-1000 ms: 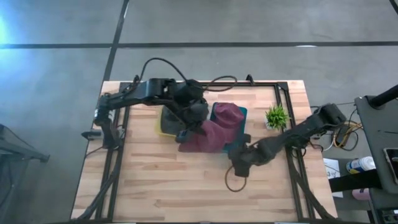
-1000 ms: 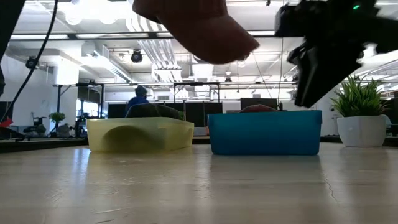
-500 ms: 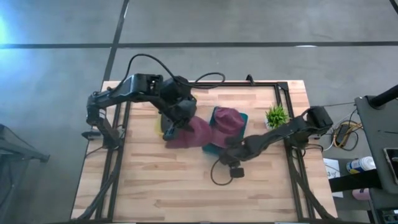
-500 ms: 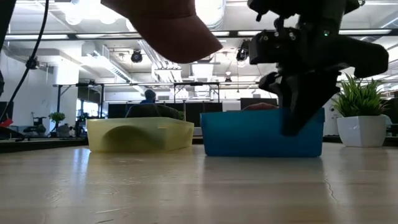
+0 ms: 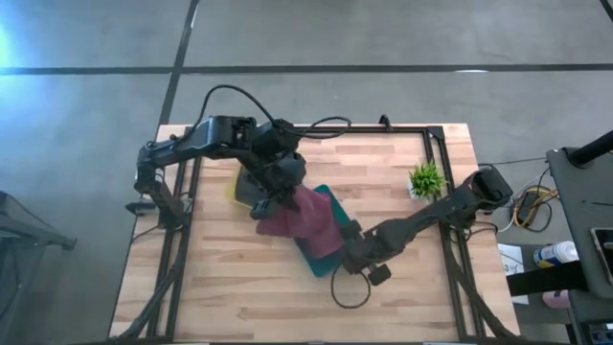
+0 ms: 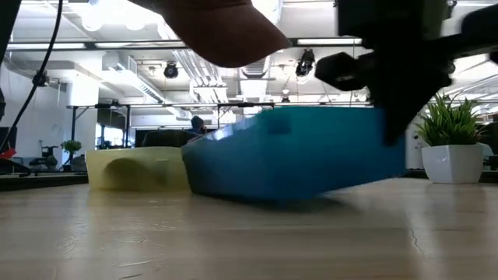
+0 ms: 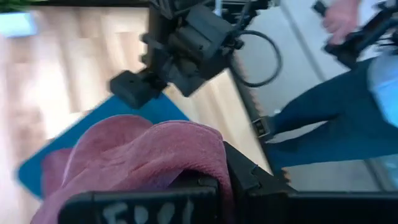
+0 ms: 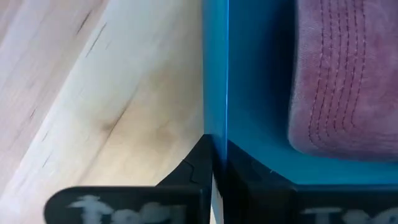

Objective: Pick & Place hat
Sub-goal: Put the red cap into the blue bin

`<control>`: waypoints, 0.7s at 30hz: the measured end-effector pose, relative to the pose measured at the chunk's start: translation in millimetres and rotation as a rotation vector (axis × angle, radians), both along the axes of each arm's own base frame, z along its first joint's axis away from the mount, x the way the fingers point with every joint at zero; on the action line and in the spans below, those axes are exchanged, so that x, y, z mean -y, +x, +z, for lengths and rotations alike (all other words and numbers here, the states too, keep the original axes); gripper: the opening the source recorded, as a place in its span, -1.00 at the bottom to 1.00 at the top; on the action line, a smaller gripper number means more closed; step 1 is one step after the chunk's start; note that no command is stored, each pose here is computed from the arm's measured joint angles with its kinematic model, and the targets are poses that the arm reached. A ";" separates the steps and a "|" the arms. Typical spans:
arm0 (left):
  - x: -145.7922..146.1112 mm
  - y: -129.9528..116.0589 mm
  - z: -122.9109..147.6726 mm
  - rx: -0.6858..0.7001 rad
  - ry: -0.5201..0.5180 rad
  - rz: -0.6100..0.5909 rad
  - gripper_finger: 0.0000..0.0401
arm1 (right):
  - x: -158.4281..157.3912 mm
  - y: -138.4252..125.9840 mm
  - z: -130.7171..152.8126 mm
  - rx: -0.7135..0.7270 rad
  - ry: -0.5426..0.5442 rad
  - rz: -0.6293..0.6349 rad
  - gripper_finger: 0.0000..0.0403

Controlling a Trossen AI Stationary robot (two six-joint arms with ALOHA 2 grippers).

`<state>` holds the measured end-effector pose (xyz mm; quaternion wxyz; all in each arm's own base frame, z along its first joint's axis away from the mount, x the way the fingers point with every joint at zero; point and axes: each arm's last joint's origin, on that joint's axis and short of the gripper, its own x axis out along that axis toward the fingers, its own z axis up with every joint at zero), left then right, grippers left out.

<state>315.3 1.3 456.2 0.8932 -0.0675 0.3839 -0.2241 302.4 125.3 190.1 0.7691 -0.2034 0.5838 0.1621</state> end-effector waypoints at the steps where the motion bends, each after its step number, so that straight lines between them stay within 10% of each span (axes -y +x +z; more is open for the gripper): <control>1: 0.6 2.8 -3.0 0.000 -0.023 -0.015 -1.00 | -3.0 -3.2 -0.2 -0.016 -0.009 0.018 -0.96; 10: 4.4 40.7 -60.2 -0.012 -0.259 -0.109 -1.00 | -30.7 -26.1 -3.3 -0.080 -0.052 0.112 -0.91; 21: 4.8 63.4 -88.9 0.100 -0.361 -0.132 -1.00 | -47.6 -37.1 5.9 -0.043 -0.162 0.164 -0.38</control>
